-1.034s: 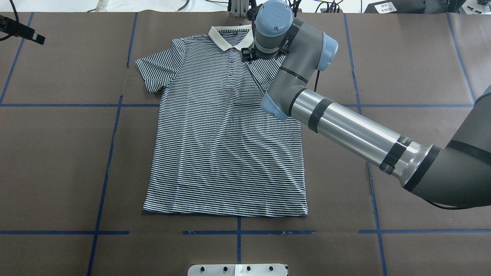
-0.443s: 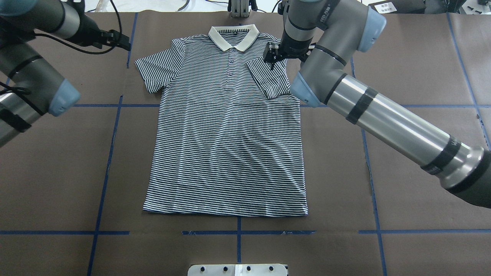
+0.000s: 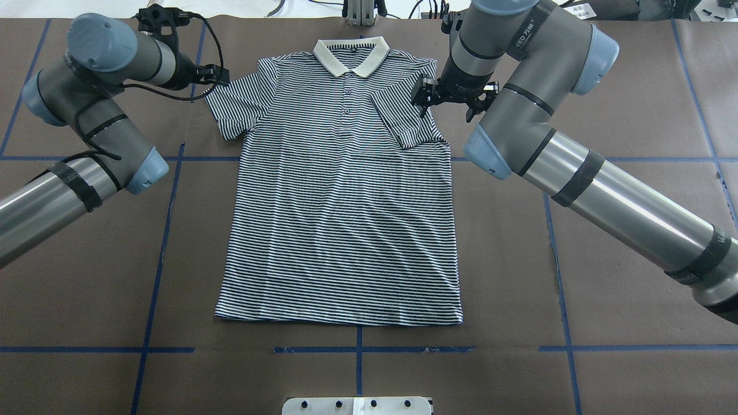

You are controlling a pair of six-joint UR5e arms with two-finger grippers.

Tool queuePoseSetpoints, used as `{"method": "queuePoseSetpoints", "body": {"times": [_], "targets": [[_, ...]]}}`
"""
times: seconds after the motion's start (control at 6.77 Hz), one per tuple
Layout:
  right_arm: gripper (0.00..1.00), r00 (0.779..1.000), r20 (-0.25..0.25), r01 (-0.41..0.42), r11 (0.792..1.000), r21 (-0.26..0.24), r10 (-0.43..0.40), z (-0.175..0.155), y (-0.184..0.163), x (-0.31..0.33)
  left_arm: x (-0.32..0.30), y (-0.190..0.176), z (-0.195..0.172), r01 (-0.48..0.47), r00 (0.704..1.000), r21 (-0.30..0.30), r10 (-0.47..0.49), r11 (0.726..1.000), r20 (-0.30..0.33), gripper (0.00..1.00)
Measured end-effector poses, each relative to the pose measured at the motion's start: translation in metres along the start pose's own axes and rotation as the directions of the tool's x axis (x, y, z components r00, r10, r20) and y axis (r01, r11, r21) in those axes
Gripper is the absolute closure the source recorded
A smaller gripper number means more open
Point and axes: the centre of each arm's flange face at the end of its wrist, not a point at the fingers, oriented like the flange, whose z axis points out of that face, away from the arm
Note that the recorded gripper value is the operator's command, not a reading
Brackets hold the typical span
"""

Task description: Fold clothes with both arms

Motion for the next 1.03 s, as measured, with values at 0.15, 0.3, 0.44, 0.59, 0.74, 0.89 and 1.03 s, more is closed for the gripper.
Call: {"method": "queuePoseSetpoints", "body": {"times": [0.15,0.3,0.44,0.59,0.74,0.89,1.03], "targets": [[0.00,1.000,0.005,-0.024,1.000,0.002,0.024,-0.002,0.002,-0.003,0.001,0.007,0.015,0.007,1.000,0.017,-0.008,1.000,0.031,0.04],[0.00,0.999,0.008,-0.037,0.999,0.003,0.037,-0.003,0.003,-0.005,0.004,0.008,0.026,0.014,0.999,0.026,-0.015,1.000,0.043,0.04],[0.00,0.999,0.009,-0.044,0.999,0.003,0.043,-0.003,0.003,-0.006,0.005,0.005,0.038,0.018,0.998,0.037,-0.020,0.999,0.057,0.06],[0.00,0.999,0.009,-0.046,0.999,0.004,0.046,-0.003,0.003,-0.007,0.004,0.003,0.046,0.019,0.997,0.049,-0.023,0.999,0.072,0.06],[0.00,0.999,0.008,-0.046,0.999,0.005,0.046,-0.003,0.003,-0.007,0.001,0.003,0.051,0.020,0.997,0.053,-0.024,0.998,0.080,0.07],[0.00,0.999,0.008,-0.046,0.999,0.005,0.046,-0.002,0.003,-0.007,-0.003,0.004,0.054,0.020,0.996,0.056,-0.024,0.998,0.082,0.07],[0.00,0.999,0.008,-0.046,0.999,0.005,0.046,-0.002,0.003,-0.007,-0.004,0.005,0.056,0.018,0.996,0.056,-0.023,0.998,0.082,0.07]]}}
